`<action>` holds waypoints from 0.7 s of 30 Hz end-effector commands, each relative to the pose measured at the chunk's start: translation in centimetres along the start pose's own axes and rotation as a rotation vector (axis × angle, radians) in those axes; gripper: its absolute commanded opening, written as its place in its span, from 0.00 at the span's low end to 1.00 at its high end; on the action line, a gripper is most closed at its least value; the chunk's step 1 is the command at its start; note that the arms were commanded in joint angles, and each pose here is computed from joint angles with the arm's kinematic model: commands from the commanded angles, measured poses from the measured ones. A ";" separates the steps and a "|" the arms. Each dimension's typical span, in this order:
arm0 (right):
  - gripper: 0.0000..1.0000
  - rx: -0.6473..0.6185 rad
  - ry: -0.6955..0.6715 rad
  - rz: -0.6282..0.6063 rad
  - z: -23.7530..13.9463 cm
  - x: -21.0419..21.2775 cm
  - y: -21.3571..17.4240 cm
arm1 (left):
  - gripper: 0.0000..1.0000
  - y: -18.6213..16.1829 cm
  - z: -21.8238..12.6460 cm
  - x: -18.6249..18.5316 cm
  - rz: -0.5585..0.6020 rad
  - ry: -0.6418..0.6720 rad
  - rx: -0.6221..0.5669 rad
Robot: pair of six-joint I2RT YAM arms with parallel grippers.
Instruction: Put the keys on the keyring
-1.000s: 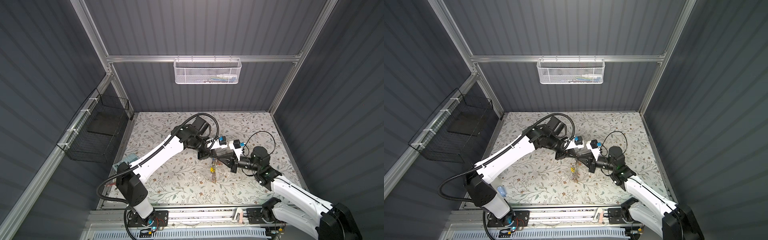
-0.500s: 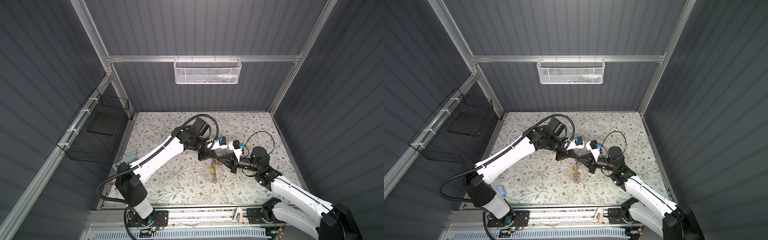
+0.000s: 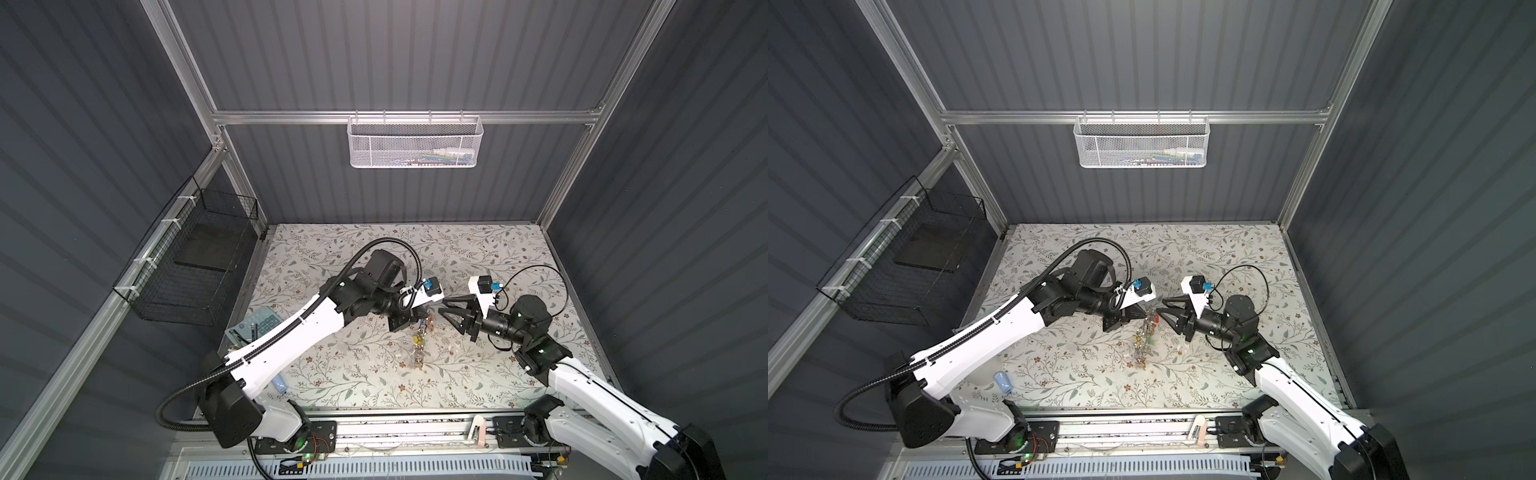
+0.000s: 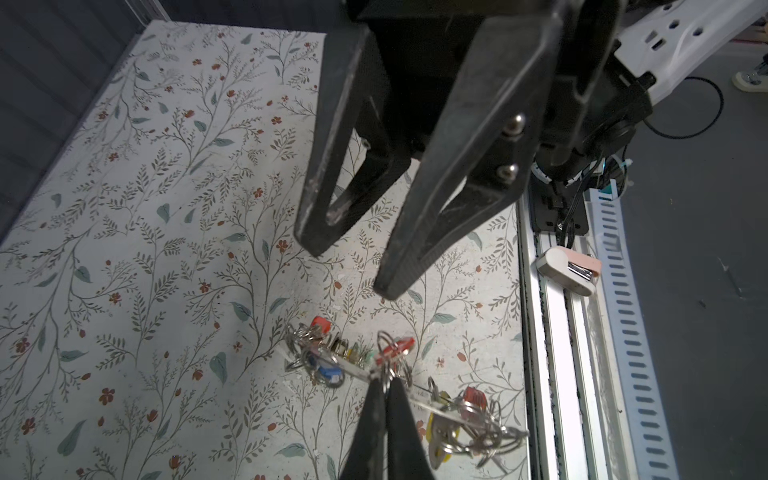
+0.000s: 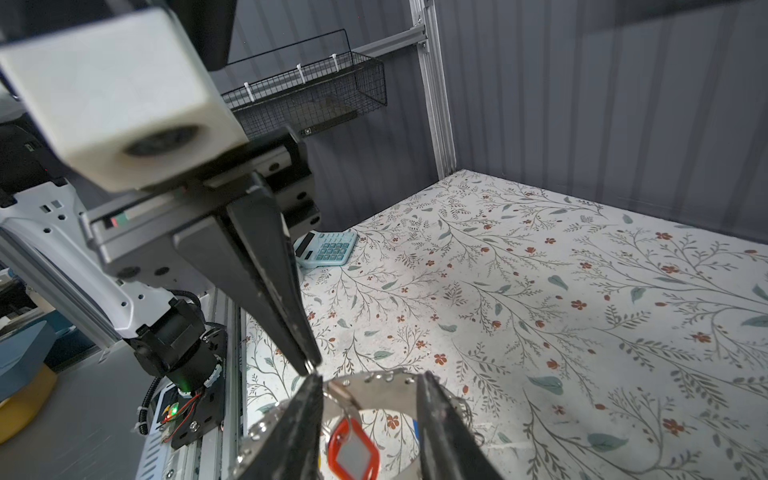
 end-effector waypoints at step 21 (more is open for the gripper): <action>0.37 -0.005 0.168 0.004 0.8 2.2 0.7 | 0.00 3.5 -2.2 0.2 -0.009 0.086 -0.281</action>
Point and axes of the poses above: each gripper's point midway between its finger pads, its own z axis out along the fingers, its own x axis along the line the jaws close on, y = z × x, the point moved 2 cm from there along -z, back along the fingers, and after that the axes turned 4 degrees about -z, right-handed, at the moved point
